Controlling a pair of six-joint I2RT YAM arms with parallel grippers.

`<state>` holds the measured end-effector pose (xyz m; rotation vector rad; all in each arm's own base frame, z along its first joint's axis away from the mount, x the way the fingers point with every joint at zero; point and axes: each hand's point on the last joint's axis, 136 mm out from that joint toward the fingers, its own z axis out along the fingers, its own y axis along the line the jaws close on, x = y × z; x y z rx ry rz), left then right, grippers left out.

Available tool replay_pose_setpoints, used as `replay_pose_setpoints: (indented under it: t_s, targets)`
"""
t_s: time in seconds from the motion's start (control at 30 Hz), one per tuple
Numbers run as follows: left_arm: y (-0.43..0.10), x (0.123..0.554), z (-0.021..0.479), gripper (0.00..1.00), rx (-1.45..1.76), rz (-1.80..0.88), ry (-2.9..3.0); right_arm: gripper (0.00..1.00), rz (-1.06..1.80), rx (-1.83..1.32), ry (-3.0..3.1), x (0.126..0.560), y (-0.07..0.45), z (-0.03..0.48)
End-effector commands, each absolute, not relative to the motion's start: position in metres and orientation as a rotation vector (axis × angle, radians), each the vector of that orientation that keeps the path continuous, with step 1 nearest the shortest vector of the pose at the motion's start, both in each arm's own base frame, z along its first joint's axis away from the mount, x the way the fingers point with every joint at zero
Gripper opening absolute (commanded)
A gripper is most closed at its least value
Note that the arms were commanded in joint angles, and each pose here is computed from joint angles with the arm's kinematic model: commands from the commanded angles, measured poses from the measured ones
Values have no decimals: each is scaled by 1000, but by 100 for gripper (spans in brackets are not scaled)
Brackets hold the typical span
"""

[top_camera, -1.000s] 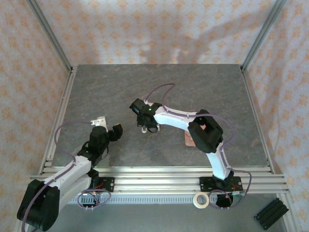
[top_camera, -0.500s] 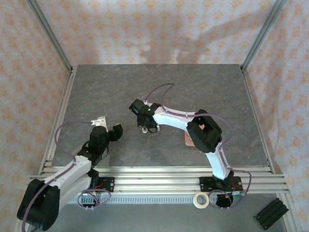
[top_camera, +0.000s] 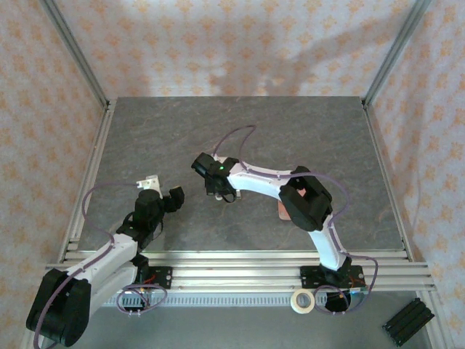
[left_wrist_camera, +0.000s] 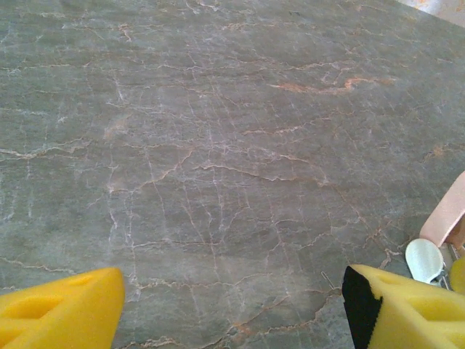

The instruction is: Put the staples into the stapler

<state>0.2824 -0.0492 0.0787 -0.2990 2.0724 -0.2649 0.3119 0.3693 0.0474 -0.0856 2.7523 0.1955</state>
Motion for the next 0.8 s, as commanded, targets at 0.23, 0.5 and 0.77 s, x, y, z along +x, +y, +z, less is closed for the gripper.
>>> replay_pose_setpoints:
  t_s: [0.23,0.5,0.77]
  targets:
    - [-49,285,86,79,-287,-267,2048,16,113,-221,2614,333,367,84]
    - [-48,285,86,79,-283,-257,2053,16,95,-246,2633,333,368,72]
    - [-49,287,86,79,-281,-257,2057,16,93,-249,2659,328,366,62]
